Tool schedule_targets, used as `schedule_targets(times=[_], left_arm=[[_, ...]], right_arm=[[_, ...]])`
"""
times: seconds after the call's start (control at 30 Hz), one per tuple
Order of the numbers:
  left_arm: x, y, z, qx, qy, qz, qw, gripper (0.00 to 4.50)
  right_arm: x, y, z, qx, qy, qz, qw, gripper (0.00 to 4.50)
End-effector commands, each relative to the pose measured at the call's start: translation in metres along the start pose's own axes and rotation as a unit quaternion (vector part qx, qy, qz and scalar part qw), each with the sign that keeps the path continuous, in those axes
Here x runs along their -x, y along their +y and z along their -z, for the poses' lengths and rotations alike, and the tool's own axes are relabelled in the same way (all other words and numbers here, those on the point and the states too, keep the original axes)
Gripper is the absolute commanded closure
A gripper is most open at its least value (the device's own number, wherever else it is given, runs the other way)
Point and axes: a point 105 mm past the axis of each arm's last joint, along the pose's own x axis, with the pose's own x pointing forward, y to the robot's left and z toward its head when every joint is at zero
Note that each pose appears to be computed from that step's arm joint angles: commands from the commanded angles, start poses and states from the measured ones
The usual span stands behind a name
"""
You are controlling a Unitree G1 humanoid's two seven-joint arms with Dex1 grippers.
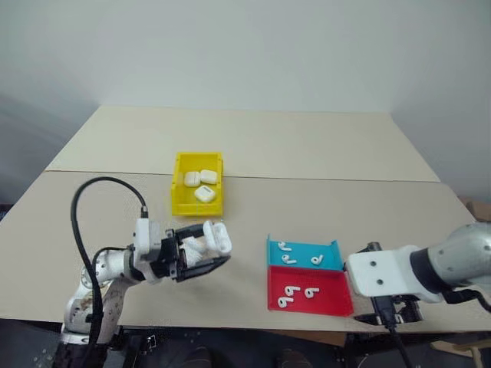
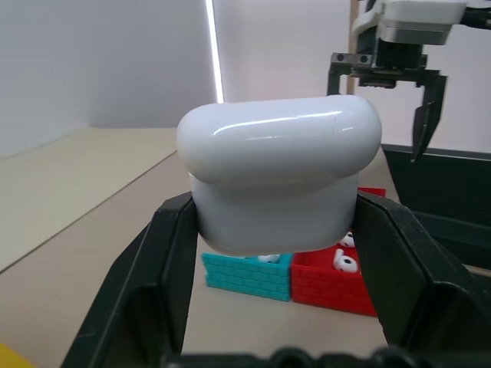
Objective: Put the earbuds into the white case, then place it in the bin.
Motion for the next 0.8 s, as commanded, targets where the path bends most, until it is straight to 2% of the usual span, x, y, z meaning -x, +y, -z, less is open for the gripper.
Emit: schedule_targets(times=[0.03, 0.17, 0.27, 0.5, 0.57, 0.8], left_arm=[[-0.001, -0.006, -0.003, -0.007, -0.012, 0.015, 1.0, 1.74], [0.0, -0.009, -0.003, 0.005, -0.017, 0.012, 1.0, 1.74], [0.001, -0.01, -0.002, 0.004, -0.013, 0.008, 1.0, 1.74], [-0.002, -0.01, -0.005, -0.004, -0.011, 0.004, 1.0, 1.74], [-0.002, -0.011, -0.006, -0.003, -0.007, 0.004, 1.0, 1.74], [-0.003, -0.011, -0.008, -0.005, -0.006, 0.0, 1.0, 1.74]], right_arm=[[-0.007, 0.0, -0.001, 0.016, 0.014, -0.003, 1.0, 0.83], [-0.023, -0.003, -0.001, 0.033, 0.025, -0.01, 0.999, 0.83], [-0.032, -0.008, -0.005, 0.046, 0.025, -0.012, 0.999, 1.42], [-0.049, -0.018, -0.013, 0.08, 0.039, -0.014, 0.996, 1.42], [-0.054, -0.019, -0.014, 0.087, 0.042, -0.015, 0.995, 1.8], [-0.062, -0.019, -0.013, 0.098, 0.054, -0.026, 0.993, 1.8]])
